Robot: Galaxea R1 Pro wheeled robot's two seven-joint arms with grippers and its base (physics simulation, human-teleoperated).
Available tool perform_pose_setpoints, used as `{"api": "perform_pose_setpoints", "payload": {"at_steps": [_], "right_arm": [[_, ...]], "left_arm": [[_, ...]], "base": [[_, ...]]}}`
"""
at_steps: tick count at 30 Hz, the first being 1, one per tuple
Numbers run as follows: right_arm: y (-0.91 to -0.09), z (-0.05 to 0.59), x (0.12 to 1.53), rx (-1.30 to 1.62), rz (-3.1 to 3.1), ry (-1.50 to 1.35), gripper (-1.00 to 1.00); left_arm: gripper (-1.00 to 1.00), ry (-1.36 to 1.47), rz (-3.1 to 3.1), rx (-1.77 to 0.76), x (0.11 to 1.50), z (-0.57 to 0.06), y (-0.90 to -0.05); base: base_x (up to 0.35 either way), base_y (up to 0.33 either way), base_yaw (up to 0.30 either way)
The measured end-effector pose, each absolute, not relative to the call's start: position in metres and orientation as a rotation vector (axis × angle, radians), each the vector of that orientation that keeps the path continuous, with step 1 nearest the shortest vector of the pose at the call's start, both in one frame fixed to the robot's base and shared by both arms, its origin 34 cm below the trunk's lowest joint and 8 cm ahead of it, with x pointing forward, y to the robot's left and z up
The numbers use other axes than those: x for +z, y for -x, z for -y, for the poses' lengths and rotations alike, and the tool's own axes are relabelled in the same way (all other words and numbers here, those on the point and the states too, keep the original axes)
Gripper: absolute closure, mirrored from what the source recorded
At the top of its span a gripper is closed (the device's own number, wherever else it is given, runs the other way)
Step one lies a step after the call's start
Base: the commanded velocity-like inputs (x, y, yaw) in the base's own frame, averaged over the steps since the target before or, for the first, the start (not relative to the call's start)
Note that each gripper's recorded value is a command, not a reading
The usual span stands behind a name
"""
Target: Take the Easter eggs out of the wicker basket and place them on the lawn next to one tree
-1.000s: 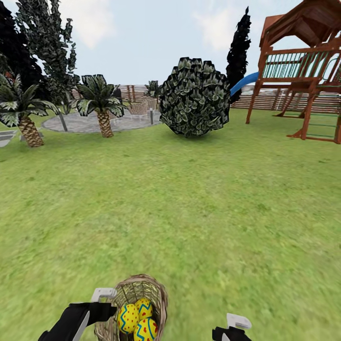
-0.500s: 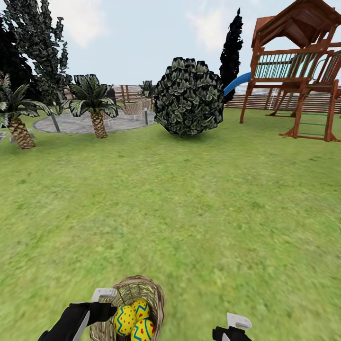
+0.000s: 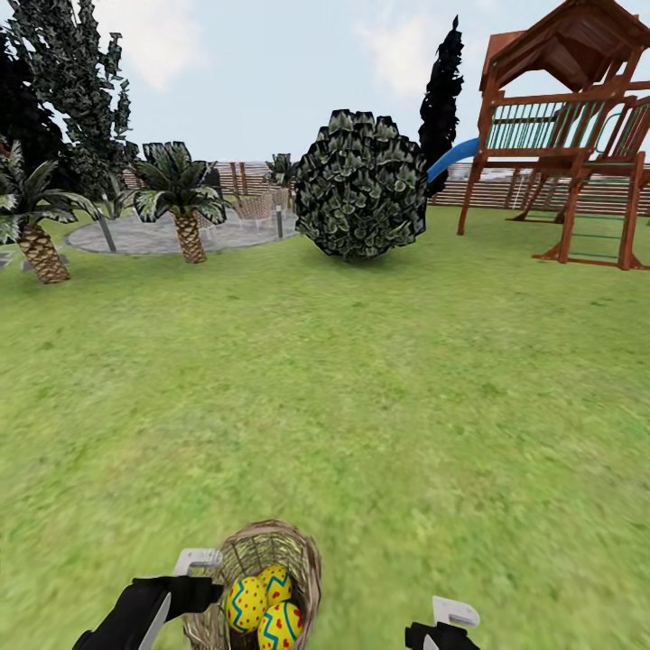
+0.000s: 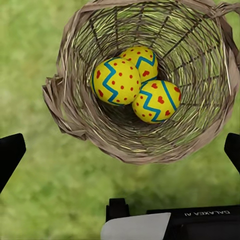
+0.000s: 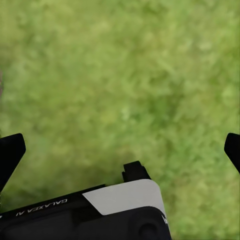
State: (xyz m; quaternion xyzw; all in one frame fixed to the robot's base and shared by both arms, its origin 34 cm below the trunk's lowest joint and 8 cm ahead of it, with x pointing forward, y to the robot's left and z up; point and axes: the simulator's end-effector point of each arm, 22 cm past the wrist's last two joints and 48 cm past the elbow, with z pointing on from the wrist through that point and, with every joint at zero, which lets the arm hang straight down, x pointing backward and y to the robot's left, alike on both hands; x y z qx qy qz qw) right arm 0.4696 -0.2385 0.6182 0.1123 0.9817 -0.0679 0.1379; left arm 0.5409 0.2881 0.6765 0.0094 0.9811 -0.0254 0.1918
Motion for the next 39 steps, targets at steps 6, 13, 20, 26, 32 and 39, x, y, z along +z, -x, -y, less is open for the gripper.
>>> {"api": "perform_pose_setpoints", "payload": {"at_steps": [6,13,20,26,32,39], "right_arm": [[-0.469,0.238,0.618,-0.196,-2.840,-0.325,-1.00],[-0.480,0.215,0.623,-0.153,-2.829,-0.320,-1.00],[-0.472,0.215,0.620,-0.155,-2.840,-0.323,-1.00],[-0.486,0.219,0.626,-0.150,-2.824,-0.340,-1.00],[-0.581,0.217,0.693,-0.069,-2.803,-0.354,-1.00],[-0.594,0.234,0.702,-0.056,-2.769,-0.431,-1.00]], "left_arm": [[-1.00,-0.025,-2.754,-0.071,0.677,-0.288,-0.541],[-1.00,-0.026,-2.749,-0.138,0.679,-0.259,-0.548],[-1.00,-0.023,-2.784,-0.172,0.667,-0.243,-0.532],[-1.00,-0.009,-2.797,-0.178,0.663,-0.245,-0.526],[-1.00,0.000,-2.795,-0.175,0.664,-0.248,-0.528],[-1.00,0.021,-2.847,-0.150,0.667,-0.263,-0.529]], "base": [[-0.003,0.159,0.000],[0.000,0.000,0.000],[0.000,0.000,0.000],[0.000,0.000,0.000],[0.000,0.000,0.000],[0.000,0.000,0.000]]}}
